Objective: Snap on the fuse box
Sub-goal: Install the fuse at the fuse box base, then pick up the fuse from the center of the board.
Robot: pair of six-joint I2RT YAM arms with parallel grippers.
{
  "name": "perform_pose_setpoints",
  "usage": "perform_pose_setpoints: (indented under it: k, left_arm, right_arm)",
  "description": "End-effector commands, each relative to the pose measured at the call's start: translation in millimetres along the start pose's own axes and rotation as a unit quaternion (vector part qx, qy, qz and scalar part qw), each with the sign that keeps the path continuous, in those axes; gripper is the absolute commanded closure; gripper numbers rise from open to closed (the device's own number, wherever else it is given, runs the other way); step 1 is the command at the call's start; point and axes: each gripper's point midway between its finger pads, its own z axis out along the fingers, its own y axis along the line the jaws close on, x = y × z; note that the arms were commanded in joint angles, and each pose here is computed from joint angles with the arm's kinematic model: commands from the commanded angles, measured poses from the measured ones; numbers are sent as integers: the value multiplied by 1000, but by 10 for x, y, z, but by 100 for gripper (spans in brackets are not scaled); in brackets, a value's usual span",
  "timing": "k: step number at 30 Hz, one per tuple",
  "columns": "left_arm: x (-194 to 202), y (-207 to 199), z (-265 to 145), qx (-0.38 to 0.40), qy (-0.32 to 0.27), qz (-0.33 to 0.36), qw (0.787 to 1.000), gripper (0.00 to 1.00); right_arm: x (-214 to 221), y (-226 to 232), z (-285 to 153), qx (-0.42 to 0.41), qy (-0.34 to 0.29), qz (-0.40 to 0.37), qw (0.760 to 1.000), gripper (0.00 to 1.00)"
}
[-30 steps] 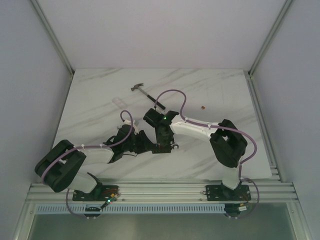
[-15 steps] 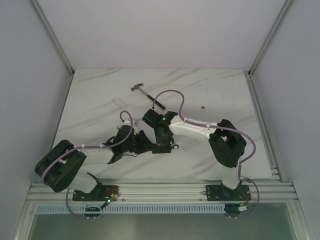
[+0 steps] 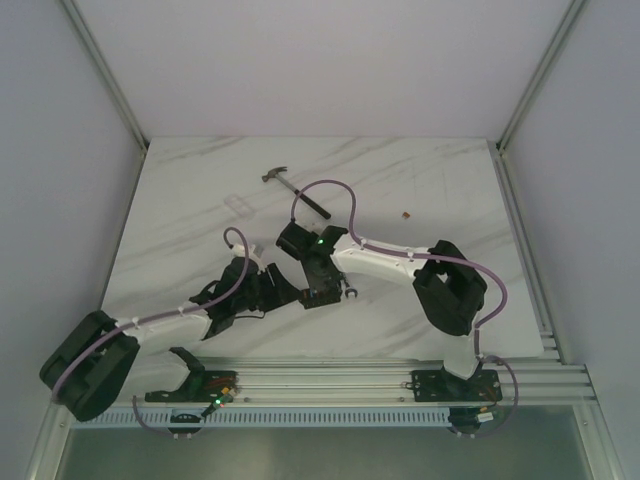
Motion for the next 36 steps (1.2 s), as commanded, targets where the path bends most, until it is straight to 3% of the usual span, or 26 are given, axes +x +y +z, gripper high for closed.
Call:
perform_pose_setpoints:
  k: [1, 7, 9, 16, 26, 36]
  left_arm:
    - [-22, 114, -97, -24, -17, 8, 1000, 44]
    - [-136, 88, -190, -30, -43, 28, 998, 36]
    - [-163, 87, -199, -32, -48, 32, 998, 34]
    - [-228, 79, -180, -39, -51, 44, 997, 29]
    - [-333, 95, -155, -45, -56, 54, 996, 20]
    - [-345, 192, -154, -57, -54, 49, 996, 8]
  right_arm:
    - [72, 4, 100, 10, 12, -26, 1000, 88]
    - [-302, 85, -331, -23, -58, -15, 998, 61]
    - [-377, 56, -434, -27, -74, -15, 997, 57]
    - [-620, -754, -443, 55, -105, 25, 993, 52]
    - [-1066, -2395, -56, 127, -134, 210, 960, 50]
    - [-1377, -3095, 445, 164, -128, 268, 941, 51]
